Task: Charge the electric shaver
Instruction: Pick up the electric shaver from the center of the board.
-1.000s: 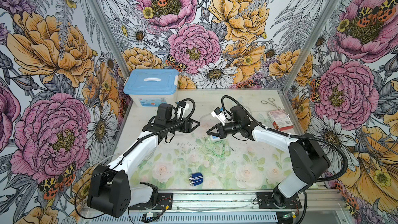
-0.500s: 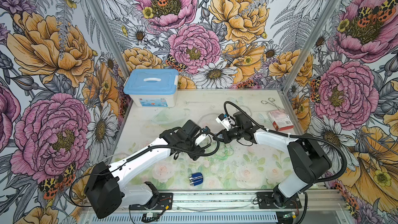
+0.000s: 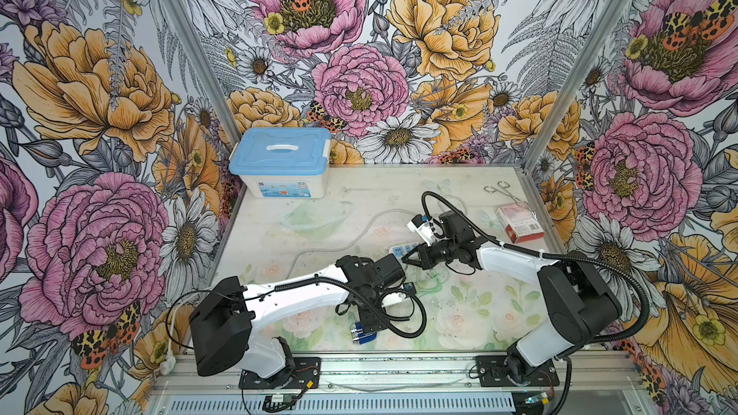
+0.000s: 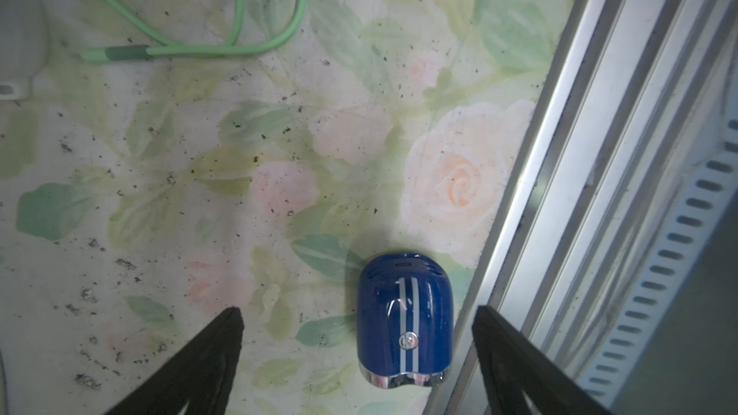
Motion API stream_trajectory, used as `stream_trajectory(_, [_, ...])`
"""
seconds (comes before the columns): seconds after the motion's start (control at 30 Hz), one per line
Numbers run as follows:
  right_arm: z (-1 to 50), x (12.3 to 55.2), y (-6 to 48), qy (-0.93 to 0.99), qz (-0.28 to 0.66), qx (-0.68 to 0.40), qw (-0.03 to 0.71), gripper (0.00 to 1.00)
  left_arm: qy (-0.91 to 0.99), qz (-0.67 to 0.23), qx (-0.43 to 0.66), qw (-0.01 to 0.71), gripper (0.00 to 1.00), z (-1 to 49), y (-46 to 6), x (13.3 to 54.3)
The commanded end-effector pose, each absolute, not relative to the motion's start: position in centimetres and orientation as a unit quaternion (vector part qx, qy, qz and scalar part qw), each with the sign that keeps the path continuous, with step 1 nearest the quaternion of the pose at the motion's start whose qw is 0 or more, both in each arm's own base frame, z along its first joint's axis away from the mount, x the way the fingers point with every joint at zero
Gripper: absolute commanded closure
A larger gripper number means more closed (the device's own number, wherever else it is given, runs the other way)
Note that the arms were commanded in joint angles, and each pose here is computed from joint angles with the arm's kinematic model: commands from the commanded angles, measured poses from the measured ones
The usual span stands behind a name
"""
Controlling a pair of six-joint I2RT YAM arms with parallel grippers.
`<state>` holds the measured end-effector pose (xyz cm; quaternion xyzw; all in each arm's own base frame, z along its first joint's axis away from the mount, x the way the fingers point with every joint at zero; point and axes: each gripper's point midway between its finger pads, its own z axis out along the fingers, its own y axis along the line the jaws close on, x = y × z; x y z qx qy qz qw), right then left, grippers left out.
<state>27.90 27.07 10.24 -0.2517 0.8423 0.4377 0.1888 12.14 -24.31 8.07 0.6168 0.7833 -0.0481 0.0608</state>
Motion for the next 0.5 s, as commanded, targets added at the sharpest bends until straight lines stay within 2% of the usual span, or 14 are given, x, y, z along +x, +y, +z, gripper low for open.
stream_trajectory(0.0, [11.3,27.8,26.9,0.831,0.443,-0.266,0.205,1.0,0.809,-0.046,0.58,0.087,0.07,9.6,-25.6,13.0])
stream_trajectory(0.1, [11.4,27.6,26.9,0.827,0.448,-0.27,0.204,1.0,0.828,-0.023,0.552,0.095,0.05,9.5,-25.9,13.3])
stream_trajectory(0.23, [11.4,27.1,26.8,0.824,0.455,-0.273,0.199,1.0,0.883,0.034,0.458,0.096,0.05,8.7,-25.1,14.8])
stream_trajectory(0.33, [11.3,26.9,26.9,0.823,0.459,-0.273,0.194,1.0,0.918,0.045,0.378,0.11,0.04,8.0,-24.5,14.9])
stream_trajectory(0.47, [11.4,26.7,27.0,0.818,0.465,-0.277,0.192,1.0,0.935,0.047,0.312,0.165,0.04,8.0,-23.2,14.6])
